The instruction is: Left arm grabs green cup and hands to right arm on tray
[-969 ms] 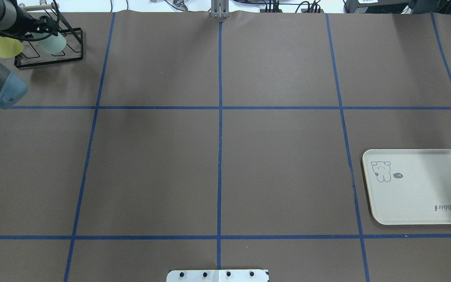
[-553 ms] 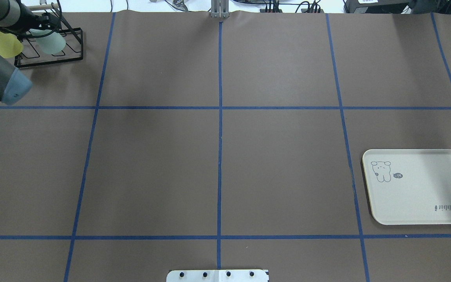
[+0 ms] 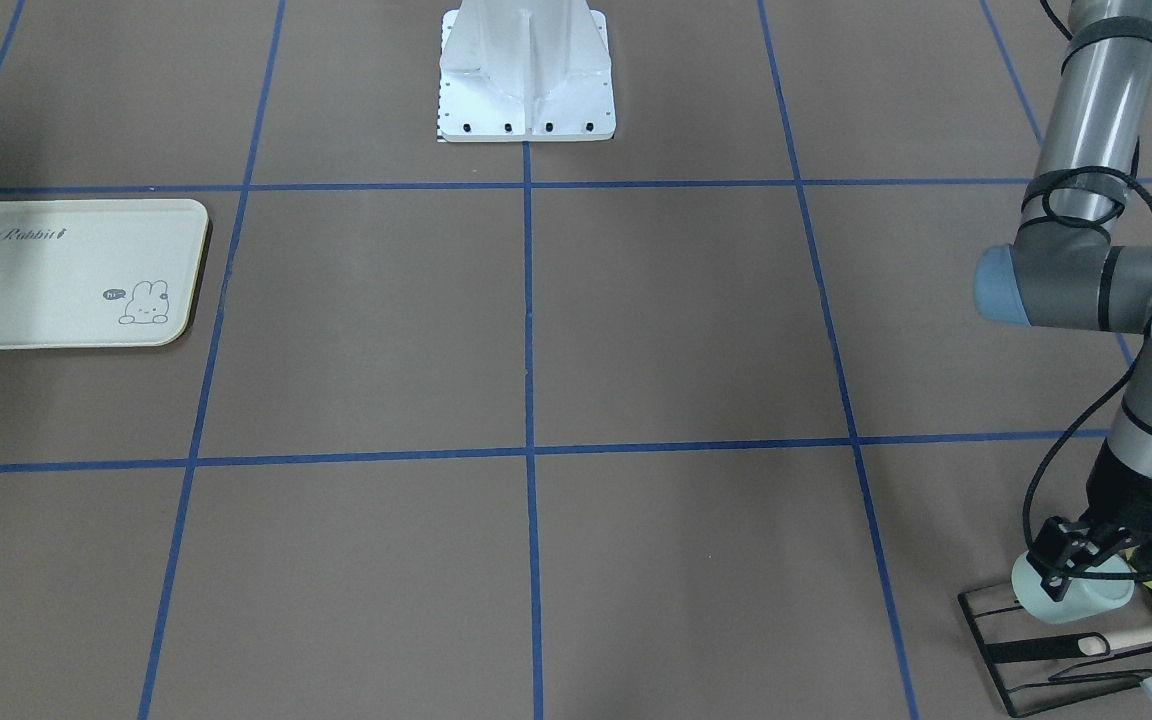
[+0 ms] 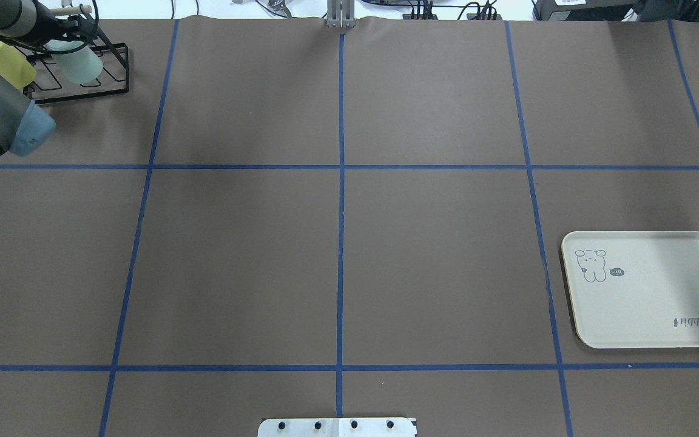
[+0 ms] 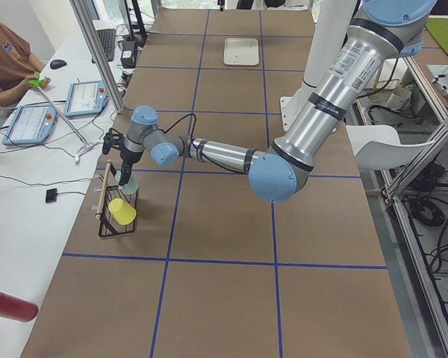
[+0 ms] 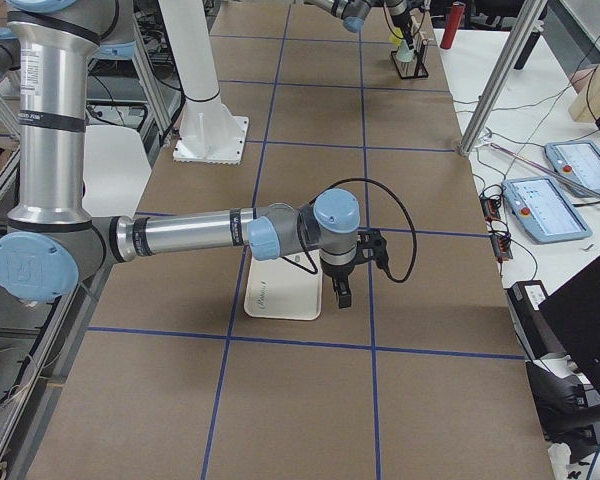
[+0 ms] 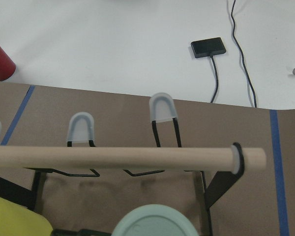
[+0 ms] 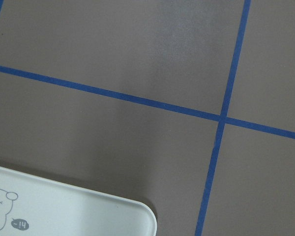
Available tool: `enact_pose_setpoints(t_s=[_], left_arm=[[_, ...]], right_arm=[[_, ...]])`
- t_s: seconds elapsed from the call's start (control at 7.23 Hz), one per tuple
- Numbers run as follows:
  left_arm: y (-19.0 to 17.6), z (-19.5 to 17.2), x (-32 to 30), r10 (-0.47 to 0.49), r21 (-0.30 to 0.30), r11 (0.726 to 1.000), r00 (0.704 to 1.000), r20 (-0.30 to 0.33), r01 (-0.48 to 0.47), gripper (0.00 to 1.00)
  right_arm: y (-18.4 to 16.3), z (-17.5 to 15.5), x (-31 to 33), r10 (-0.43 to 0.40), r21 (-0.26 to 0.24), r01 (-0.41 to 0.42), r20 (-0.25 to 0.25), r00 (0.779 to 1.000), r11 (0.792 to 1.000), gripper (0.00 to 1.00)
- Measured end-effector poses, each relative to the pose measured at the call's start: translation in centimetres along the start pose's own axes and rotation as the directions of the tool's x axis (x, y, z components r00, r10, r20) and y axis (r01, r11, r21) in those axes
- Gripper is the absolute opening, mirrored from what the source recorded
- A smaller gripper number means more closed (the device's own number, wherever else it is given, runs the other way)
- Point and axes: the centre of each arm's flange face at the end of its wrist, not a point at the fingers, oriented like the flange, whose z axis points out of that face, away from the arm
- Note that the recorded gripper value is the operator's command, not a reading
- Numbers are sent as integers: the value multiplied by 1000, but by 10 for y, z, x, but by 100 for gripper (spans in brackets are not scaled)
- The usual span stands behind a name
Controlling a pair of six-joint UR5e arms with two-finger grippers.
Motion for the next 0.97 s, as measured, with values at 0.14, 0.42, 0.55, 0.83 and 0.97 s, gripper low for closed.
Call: enact_pose_setpoints(t_s=[0.14, 0.42, 0.55, 0.83, 0.97], left_arm=[[0, 1, 1, 0, -1, 1000, 1000, 1, 0, 94], [0, 3, 1, 1, -4, 1000, 1000, 3, -1, 90], [1, 5, 0, 0, -7, 1000, 1000, 5, 0, 62], [0, 5, 1, -1, -8, 1000, 1000, 6, 2, 0], [-2, 3, 2, -1, -5, 1000, 1000, 1, 1, 0]], right_arm=[[0, 0, 0, 0, 0, 0, 0, 1000, 1000, 100], [0, 0, 0, 1, 0, -1, -1, 1000, 1000, 100], [0, 0, 0, 1, 0, -1, -1, 1000, 1000, 100], [0, 0, 0, 2, 0, -2, -1, 1000, 1000, 100], [0, 0, 0, 2, 0, -2, -1, 1000, 1000, 100]])
